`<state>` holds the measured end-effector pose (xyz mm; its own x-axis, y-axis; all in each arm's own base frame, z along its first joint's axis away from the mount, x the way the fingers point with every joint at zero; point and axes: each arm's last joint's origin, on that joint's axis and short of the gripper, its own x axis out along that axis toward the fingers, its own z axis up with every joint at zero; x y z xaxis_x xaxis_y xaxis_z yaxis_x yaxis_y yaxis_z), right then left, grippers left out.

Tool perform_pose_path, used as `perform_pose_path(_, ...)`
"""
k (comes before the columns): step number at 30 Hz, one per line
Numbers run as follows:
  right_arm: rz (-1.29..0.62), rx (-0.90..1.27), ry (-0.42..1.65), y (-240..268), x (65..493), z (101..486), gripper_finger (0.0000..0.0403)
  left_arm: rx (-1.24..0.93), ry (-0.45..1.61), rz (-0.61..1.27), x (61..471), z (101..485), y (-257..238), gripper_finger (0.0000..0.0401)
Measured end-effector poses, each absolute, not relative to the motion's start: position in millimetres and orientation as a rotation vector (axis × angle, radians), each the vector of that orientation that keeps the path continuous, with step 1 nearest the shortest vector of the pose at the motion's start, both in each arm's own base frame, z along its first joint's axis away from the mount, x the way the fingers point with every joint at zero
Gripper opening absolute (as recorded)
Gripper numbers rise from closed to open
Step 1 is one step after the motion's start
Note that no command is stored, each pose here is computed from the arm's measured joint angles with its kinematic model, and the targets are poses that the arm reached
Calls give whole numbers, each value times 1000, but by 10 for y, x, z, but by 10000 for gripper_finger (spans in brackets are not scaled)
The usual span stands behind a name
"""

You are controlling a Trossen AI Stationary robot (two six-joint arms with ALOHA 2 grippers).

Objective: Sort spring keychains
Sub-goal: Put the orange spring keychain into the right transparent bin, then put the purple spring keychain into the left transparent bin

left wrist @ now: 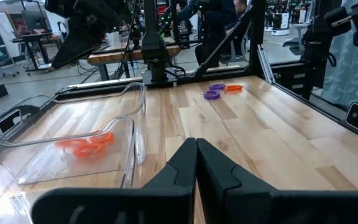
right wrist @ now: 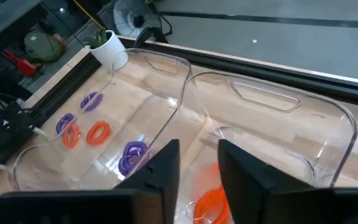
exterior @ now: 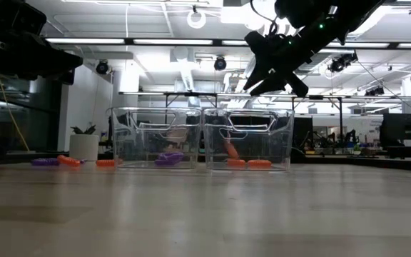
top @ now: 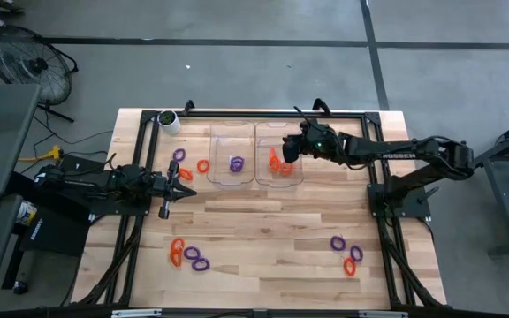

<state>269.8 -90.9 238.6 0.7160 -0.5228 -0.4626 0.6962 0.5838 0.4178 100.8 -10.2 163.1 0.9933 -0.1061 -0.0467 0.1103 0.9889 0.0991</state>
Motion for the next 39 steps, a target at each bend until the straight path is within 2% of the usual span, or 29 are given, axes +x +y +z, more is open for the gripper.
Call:
perform_pose_path(8,-665,636,318,-910,2695,2398,201,102,41,-108,1008,1632,-102,1)
perform_pose_path(13,-588,643,306,-888,2644,2498,227,102,41,-108,1008,1632,-102,1)
perform_pose_path(25,-403,635,412,-627,2199,2809,188,102,41,-109,1008,1632,-102,1)
perform_pose_path(39,-307,690,867,42,1793,2640,161,102,41,-108,1008,1632,-102,1)
